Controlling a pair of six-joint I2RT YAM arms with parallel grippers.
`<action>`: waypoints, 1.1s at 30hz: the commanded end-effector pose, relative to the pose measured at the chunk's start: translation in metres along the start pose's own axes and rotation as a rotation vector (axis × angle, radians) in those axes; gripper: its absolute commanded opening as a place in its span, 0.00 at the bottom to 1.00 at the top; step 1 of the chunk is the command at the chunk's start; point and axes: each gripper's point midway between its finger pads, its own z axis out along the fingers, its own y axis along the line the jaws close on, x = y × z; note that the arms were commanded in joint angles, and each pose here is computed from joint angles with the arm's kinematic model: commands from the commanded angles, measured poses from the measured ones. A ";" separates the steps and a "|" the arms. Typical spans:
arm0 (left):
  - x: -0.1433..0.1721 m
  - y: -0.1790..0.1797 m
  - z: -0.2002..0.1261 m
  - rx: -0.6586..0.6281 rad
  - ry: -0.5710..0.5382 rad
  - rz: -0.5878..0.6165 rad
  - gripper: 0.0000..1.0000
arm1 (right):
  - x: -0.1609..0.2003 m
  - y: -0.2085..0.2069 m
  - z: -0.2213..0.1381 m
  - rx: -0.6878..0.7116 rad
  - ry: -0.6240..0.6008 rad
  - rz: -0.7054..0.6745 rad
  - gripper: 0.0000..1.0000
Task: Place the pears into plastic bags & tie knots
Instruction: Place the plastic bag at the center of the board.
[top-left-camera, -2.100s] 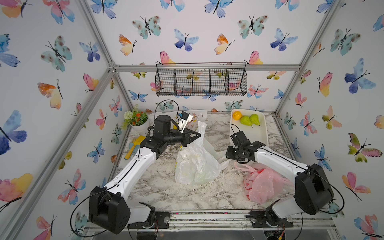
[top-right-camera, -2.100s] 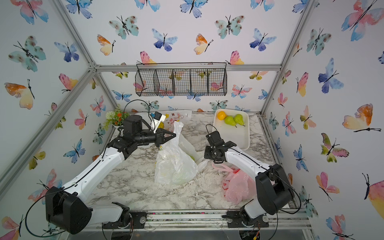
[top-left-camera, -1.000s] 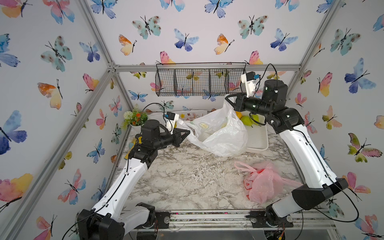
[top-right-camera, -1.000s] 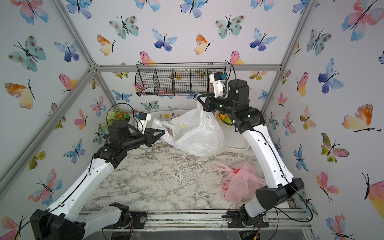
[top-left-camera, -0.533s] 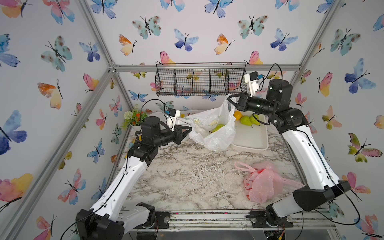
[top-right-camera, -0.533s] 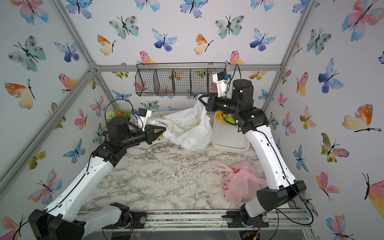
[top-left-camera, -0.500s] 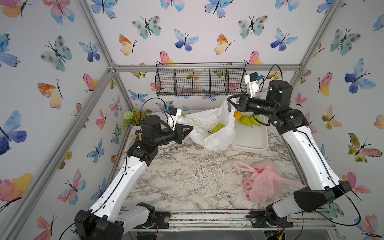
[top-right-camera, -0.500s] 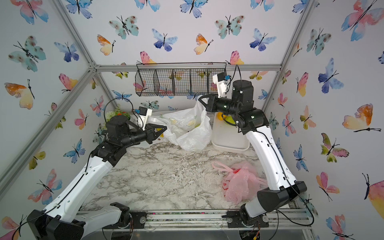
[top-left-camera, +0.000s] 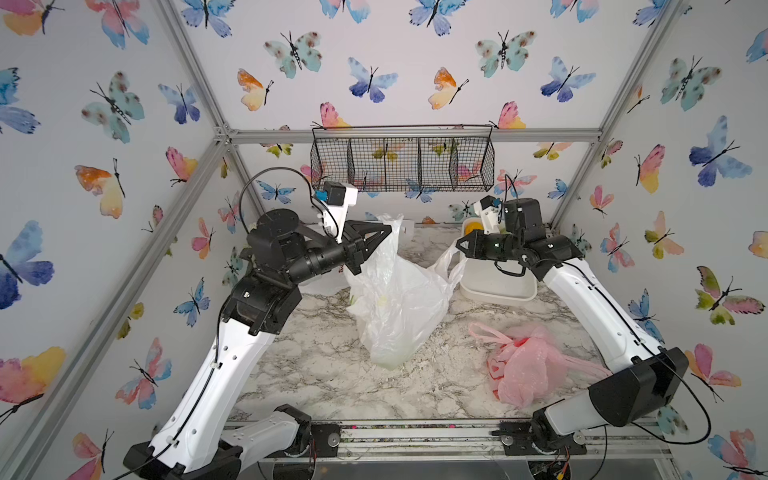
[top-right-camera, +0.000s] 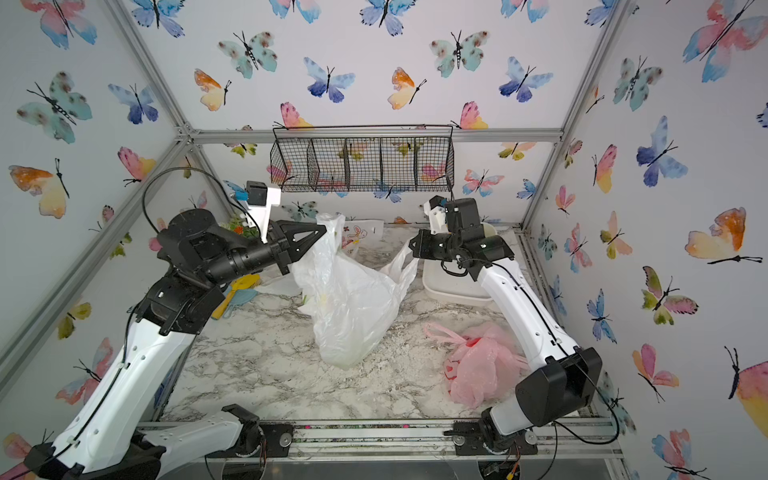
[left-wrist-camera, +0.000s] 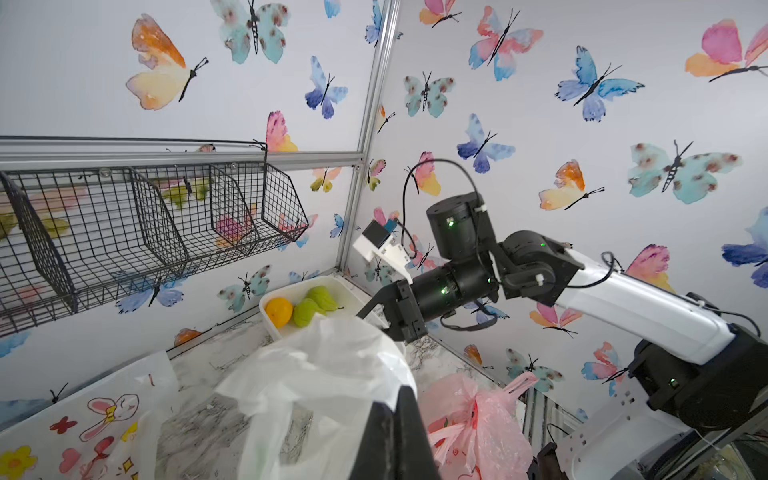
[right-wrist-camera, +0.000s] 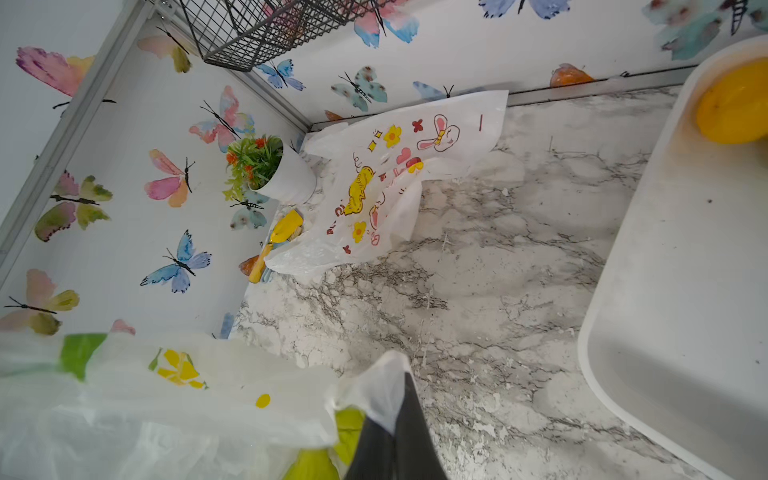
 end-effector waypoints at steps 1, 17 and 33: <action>0.094 0.052 0.024 -0.107 0.225 -0.125 0.00 | -0.056 0.071 -0.054 -0.211 -0.184 -0.093 0.03; 0.053 0.012 0.030 0.085 0.080 -0.085 0.00 | -0.040 0.068 -0.046 -0.235 -0.107 -0.072 0.03; 0.118 0.009 0.039 0.359 0.082 0.118 0.03 | -0.064 0.028 -0.054 0.083 -0.175 -0.197 0.53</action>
